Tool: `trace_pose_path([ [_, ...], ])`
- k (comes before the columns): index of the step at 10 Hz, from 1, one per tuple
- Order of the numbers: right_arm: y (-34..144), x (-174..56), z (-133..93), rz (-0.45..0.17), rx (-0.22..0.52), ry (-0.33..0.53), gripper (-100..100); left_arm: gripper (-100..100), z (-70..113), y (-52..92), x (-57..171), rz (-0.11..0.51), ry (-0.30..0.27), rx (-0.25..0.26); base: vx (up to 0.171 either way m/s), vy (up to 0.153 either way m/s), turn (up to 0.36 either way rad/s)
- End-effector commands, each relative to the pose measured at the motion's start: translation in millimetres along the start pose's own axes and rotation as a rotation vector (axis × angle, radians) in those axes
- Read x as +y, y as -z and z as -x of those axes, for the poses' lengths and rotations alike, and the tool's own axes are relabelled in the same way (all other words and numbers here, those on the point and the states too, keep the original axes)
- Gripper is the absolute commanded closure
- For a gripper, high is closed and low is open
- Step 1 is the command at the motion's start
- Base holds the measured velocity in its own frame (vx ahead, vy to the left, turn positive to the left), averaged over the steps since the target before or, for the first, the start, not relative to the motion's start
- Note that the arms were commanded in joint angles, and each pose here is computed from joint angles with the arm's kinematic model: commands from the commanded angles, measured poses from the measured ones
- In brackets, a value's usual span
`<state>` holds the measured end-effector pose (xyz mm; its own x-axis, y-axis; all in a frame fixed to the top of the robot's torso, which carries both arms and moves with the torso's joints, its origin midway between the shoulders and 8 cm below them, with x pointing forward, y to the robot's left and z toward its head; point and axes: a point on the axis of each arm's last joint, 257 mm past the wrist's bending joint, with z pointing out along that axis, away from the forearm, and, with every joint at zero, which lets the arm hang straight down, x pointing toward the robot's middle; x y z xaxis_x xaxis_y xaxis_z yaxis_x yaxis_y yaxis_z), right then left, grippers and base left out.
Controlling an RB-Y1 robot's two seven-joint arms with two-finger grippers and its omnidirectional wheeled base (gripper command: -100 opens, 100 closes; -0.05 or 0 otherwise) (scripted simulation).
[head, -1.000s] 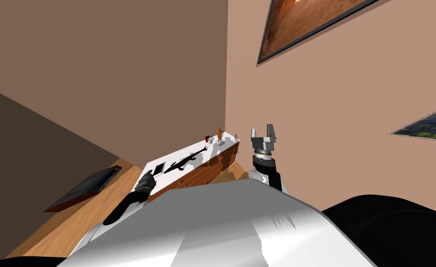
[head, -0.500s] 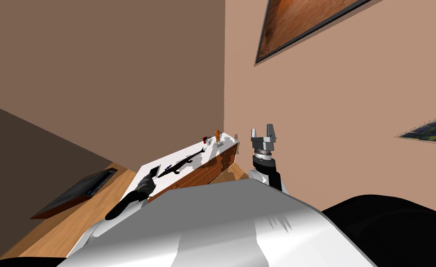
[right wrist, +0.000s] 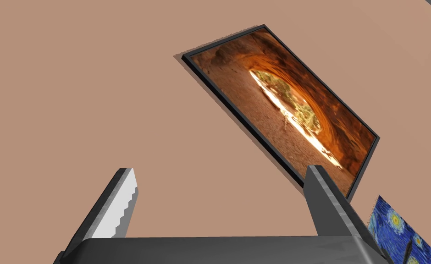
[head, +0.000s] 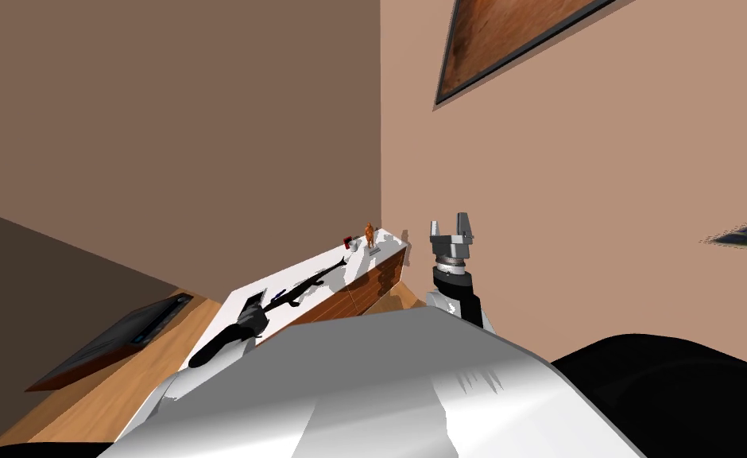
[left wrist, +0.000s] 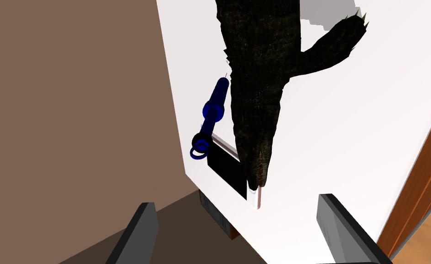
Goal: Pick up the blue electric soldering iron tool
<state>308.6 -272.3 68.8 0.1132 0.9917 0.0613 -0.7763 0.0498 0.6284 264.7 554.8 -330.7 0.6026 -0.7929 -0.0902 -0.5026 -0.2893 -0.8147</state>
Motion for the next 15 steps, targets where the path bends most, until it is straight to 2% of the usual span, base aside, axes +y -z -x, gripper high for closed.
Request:
trace_pose_path([
  [1, 0.0, 0.0, 0.0, 0.0, 0.0, 0.0, 0, -100, 1.8, -1.3, 2.4, 0.021, 0.013, -0.005, 0.062, -0.024, -0.016],
  [3, 0.0, 0.0, 0.0, 0.0, 0.0, 0.0, 0, -100, 5.3, -4.6, 1.7, 0.044, 0.026, -0.014, 0.089, -0.02, -0.042],
  [4, 0.0, 0.0, 0.0, 0.0, 0.0, 0.0, 0, -100, 4.3, -3.9, 1.3, 0.036, 0.022, -0.011, 0.044, -0.003, -0.006],
  [5, 0.0, 0.0, 0.0, 0.0, 0.0, 0.0, 0, 0, 4.6, -4.1, 1.7, 0.039, 0.023, -0.012, 0.008, -0.001, 0.001],
  [6, 0.0, 0.0, 0.0, 0.0, 0.0, 0.0, 0, -100, 3.3, -10.0, 4.9, 0.037, 0.024, -0.011, 0.03, 0.022, 0.009],
  [8, 0.0, 0.0, 0.0, 0.0, 0.0, 0.0, 0, -100, 1.9, -15.8, 8.3, 0.036, 0.024, -0.01, 0.022, 0.023, -0.003],
  [9, 0.0, 0.0, 0.0, 0.0, 0.0, 0.0, 0, -100, 2.4, -13.6, 7.5, 0.037, 0.024, -0.01, 0.0, 0.0, 0.0],
  [10, 0.0, 0.0, 0.0, 0.0, 0.0, 0.0, 0, 100, 2.4, -14.0, 7.4, 0.036, 0.024, -0.01, 0.0, 0.0, 0.0],
  [14, 0.0, 0.0, 0.0, 0.0, 0.0, 0.0, 0, 100, 2.5, -14.0, 1.8, 0.024, 0.022, -0.009, 0.0, 0.0, 0.0],
  [15, 0.0, 0.0, 0.0, 0.0, 0.0, 0.0, 0, 0, 2.5, -14.0, 1.7, 0.024, 0.022, -0.009, 0.0, 0.0, 0.0],
])
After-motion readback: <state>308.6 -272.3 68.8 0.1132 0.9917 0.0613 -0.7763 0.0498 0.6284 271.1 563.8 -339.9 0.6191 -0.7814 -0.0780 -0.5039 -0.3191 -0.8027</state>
